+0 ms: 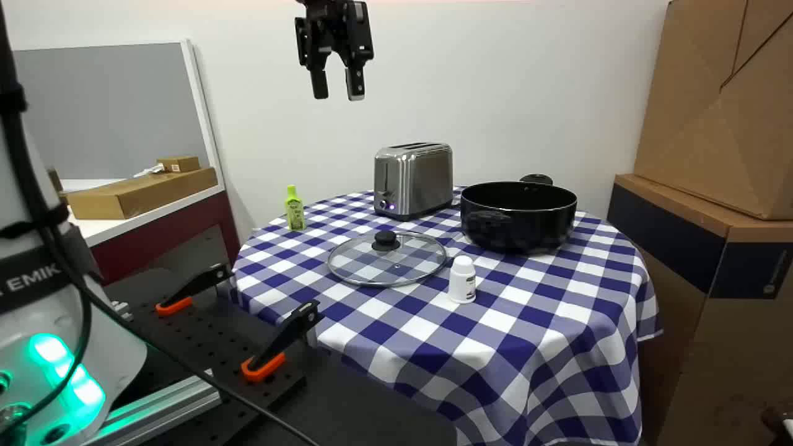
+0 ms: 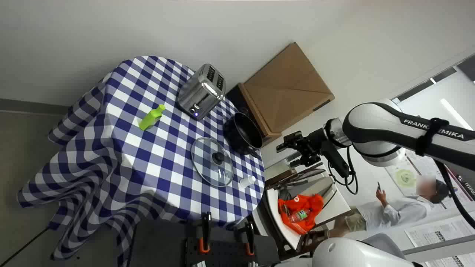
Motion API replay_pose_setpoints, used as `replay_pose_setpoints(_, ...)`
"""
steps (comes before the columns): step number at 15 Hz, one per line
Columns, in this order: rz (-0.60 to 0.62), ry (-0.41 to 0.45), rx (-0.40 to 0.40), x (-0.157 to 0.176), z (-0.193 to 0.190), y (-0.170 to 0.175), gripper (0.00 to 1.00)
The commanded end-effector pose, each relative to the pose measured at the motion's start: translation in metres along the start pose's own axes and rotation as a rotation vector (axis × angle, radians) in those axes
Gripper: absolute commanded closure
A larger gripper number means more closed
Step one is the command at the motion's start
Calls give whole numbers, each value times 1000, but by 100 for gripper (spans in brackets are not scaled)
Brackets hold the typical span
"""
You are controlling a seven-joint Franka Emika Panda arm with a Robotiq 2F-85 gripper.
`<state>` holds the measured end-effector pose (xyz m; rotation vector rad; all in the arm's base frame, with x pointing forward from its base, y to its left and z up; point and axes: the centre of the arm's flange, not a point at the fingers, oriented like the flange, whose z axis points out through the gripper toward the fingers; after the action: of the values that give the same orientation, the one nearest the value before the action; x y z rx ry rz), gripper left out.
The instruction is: Put the glass lid on the black pot.
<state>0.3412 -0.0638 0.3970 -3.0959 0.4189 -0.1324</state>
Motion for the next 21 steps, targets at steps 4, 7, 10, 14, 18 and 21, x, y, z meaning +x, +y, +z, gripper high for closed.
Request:
replay_pose_setpoints(4, 26, 25, 19, 4, 4, -2, 0)
replay_pose_setpoints(7, 20, 65, 65, 17, 19, -10, 0)
replay_pose_setpoints(10, 34, 73, 141, 36, 48, -24, 0)
replay_pose_setpoints(14, 51, 51, 136, 57, 100, -41, 0)
replay_pose_setpoints(18, 51, 2, 92, 70, 150, -45, 0)
replay_pose_setpoints(21, 47, -32, 63, 81, 178, -45, 0)
